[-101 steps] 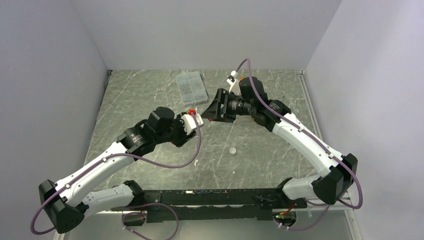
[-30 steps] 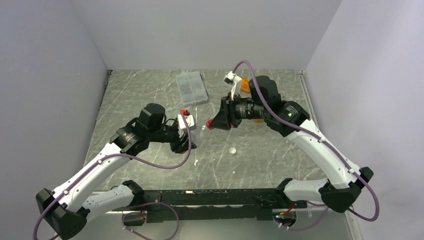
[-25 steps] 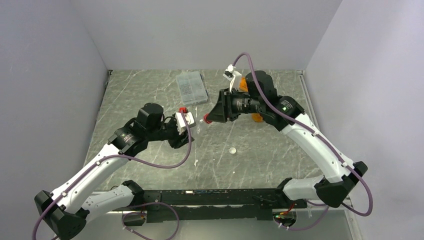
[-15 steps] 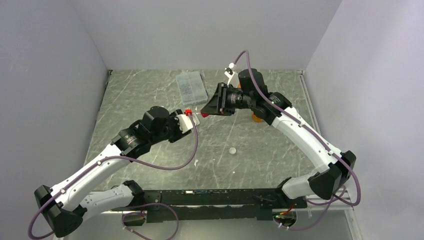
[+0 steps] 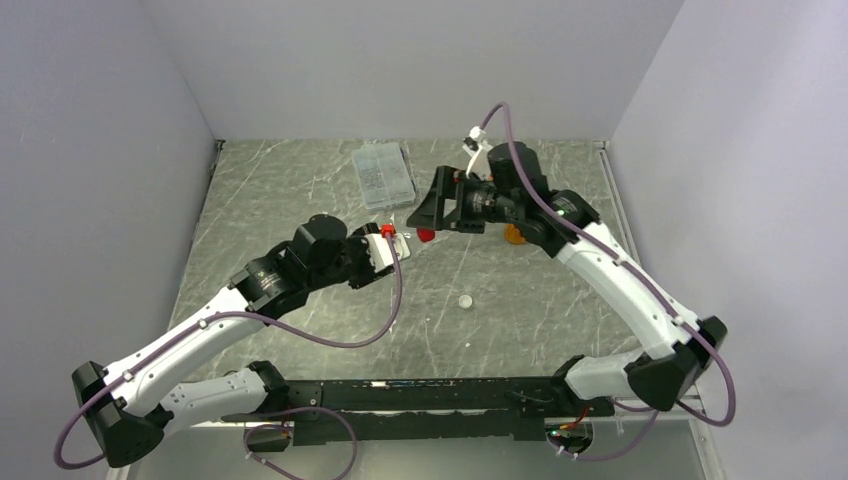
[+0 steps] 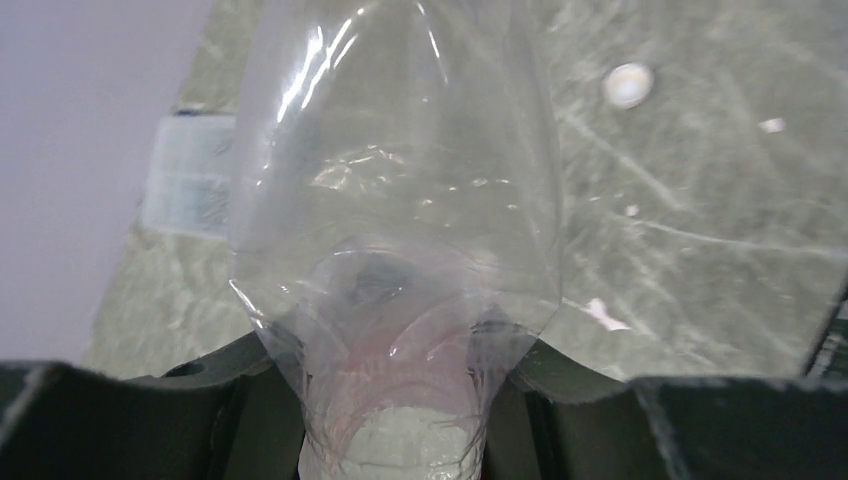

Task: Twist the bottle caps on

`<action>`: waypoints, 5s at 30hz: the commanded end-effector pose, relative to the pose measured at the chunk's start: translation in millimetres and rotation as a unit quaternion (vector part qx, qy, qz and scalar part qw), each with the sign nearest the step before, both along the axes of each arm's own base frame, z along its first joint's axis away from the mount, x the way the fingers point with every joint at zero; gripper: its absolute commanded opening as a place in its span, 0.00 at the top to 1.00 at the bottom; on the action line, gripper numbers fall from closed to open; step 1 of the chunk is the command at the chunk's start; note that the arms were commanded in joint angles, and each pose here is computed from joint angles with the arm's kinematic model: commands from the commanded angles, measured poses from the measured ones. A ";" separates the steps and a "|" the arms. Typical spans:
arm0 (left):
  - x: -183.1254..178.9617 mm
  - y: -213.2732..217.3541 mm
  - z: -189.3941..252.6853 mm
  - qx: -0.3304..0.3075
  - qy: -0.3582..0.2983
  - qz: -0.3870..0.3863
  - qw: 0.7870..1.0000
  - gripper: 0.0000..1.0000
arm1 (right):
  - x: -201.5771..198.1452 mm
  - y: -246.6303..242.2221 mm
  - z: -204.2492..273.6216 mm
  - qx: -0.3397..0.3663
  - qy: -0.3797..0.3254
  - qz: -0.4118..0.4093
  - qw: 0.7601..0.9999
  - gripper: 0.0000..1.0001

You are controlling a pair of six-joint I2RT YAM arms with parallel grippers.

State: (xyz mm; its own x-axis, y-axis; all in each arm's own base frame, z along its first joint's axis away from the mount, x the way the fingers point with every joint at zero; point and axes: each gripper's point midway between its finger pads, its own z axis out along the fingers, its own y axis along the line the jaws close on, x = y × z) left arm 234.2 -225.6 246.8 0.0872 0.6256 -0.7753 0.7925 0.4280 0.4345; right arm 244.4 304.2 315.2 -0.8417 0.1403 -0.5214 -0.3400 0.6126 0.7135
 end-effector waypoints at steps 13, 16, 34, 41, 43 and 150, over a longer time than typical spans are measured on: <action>-91.7 -43.2 16.8 -0.153 0.253 -0.257 0.920 1.00 | -79.1 -43.4 43.8 -0.031 -0.273 0.212 0.938 0.20; -94.7 -44.6 12.8 -0.151 0.273 -0.263 0.913 1.00 | -83.1 -39.5 44.2 -0.026 -0.278 0.227 0.933 0.24; -91.2 -46.6 5.8 -0.146 0.285 -0.260 0.911 1.00 | -83.3 -23.6 40.8 -0.029 -0.262 0.245 0.933 0.70; -70.9 -44.4 4.0 -0.136 0.246 -0.220 0.934 1.00 | -82.9 -18.3 50.8 -0.007 -0.224 0.224 0.948 1.00; -56.2 -42.4 6.8 -0.137 0.214 -0.191 0.948 1.00 | -79.2 -14.3 50.6 -0.004 -0.196 0.210 0.958 1.00; 47.1 5.6 22.8 -0.166 0.111 0.148 0.969 0.01 | 132.6 -96.7 -109.1 -0.372 -0.075 -0.117 0.918 0.41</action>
State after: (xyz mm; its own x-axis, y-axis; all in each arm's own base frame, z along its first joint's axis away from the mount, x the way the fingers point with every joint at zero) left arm 278.9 -215.7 260.0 -0.2663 0.3446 -0.9002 0.6678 0.7394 0.0855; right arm 372.9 200.0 188.9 -0.7724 -0.1472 -0.6179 -0.1866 0.9824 -0.0009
